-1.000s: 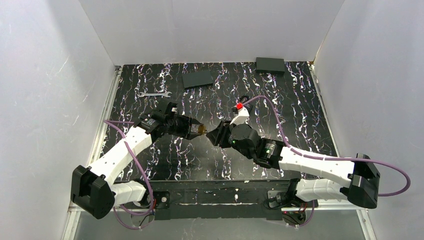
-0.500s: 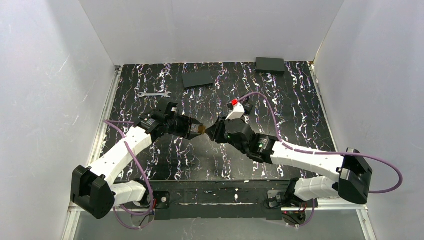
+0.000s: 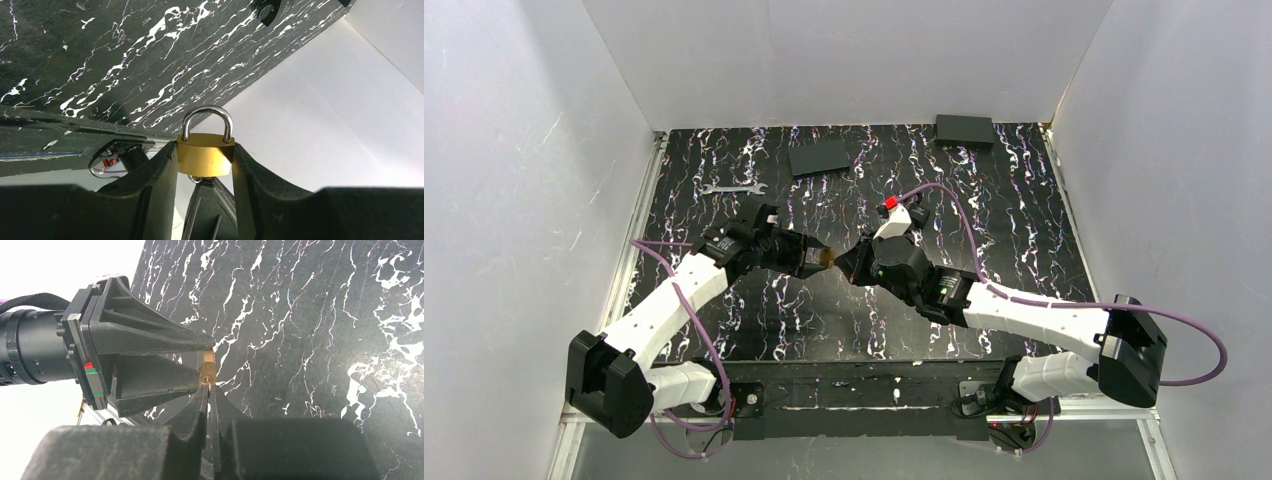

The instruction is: Unlock with the key

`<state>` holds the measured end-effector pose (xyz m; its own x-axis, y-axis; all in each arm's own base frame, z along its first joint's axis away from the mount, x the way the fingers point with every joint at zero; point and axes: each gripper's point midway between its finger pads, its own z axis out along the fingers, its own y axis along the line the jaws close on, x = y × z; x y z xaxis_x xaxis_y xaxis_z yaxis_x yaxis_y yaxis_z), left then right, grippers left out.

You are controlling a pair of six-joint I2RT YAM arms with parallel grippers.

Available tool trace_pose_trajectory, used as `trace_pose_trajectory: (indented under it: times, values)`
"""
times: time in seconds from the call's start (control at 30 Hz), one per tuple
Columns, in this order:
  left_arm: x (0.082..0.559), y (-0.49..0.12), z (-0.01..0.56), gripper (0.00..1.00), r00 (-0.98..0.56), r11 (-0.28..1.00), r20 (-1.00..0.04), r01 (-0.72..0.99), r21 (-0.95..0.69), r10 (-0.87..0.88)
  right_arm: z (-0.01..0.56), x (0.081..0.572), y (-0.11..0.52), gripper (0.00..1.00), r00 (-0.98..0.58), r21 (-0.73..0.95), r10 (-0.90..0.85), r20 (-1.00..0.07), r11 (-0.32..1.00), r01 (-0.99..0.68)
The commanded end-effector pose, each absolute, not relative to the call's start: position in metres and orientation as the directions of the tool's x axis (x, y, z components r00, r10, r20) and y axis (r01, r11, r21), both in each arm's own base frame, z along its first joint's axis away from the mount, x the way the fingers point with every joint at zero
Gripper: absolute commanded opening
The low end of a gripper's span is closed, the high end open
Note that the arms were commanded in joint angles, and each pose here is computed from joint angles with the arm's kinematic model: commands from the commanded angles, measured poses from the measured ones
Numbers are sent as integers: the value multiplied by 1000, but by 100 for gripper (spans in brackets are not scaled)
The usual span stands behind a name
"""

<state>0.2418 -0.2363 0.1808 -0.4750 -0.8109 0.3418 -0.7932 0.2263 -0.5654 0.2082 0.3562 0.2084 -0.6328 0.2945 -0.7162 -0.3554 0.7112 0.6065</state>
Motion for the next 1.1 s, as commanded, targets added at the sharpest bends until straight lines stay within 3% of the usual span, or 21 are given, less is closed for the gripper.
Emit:
trace_pose_trajectory:
  times: [0.0,0.07,0.5,0.63,0.77,0.9,1.07]
  values:
    - [241,-240,198,0,-504,221,350,-765,-605,-789,232,215,367,7,-609,640,342,-716,670,-376]
    - [242,-241,199,0,-511,225,348,-760,-610,-785,230,215,368,1,-613,644,341,-713,664,-381]
    - [240,-238,202,0,-561,271,297,-714,-645,-773,233,222,357,2,-643,691,338,-687,577,-435]
    - [239,-234,198,0,-572,299,259,-700,-648,-778,244,213,344,31,-619,633,270,-738,596,-495]
    - [240,-232,196,0,-588,322,233,-684,-655,-775,248,207,330,51,-605,590,224,-764,624,-513]
    - [241,-234,196,0,-598,330,229,-676,-658,-768,252,205,331,61,-607,587,211,-766,617,-525]
    - [242,-238,202,0,-626,348,221,-654,-672,-748,243,208,348,64,-639,592,173,-749,607,-530]
